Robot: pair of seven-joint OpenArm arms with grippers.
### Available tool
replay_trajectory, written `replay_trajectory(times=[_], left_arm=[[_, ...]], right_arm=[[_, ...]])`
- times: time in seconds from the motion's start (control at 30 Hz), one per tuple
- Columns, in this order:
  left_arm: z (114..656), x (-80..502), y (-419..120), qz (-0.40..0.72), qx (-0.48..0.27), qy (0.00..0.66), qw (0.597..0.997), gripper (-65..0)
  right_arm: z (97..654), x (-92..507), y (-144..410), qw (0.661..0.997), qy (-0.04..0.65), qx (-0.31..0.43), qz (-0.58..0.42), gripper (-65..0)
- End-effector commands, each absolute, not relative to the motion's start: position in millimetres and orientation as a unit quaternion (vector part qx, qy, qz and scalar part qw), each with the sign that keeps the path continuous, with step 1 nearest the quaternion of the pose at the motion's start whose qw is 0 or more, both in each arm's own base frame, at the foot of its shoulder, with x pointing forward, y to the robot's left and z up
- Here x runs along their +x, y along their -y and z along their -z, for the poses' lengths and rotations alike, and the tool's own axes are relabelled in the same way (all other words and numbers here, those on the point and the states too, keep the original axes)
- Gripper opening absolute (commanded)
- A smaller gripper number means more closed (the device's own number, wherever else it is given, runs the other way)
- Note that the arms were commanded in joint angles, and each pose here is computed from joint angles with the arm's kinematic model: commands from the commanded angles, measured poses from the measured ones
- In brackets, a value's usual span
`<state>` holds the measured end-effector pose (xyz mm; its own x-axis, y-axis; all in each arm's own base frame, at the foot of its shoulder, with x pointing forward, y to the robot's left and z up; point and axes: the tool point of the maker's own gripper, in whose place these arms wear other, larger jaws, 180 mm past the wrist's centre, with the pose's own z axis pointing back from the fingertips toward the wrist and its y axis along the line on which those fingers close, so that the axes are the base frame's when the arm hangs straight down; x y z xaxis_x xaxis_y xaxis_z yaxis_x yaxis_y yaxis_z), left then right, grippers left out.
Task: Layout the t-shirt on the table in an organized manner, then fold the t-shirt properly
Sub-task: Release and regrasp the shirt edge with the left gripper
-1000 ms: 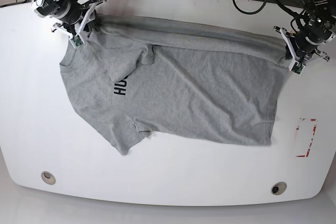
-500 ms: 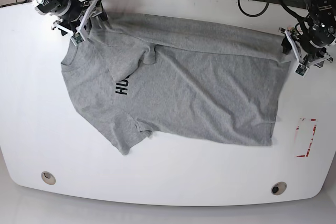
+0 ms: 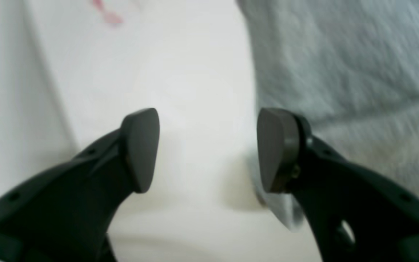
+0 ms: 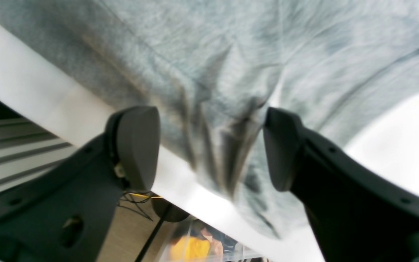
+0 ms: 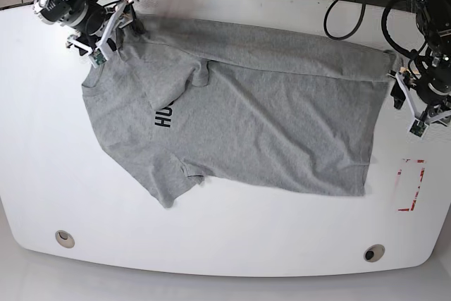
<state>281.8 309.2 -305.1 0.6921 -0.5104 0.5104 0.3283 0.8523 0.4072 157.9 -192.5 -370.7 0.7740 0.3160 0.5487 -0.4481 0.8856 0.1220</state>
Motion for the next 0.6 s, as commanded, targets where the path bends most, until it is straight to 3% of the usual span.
replay_trajectory(times=[0.0,0.57], left_arm=[[295,285,-311,0.236,0.154,0.327,0.902,-25.3],[315,284,-273,0.208,0.096,0.346,0.91,-25.4]], right_arm=[[361,163,189,0.926,0.286,0.136,-0.207,-22.7],[341,206,170,0.902,0.357,0.151,-0.19,-22.8]])
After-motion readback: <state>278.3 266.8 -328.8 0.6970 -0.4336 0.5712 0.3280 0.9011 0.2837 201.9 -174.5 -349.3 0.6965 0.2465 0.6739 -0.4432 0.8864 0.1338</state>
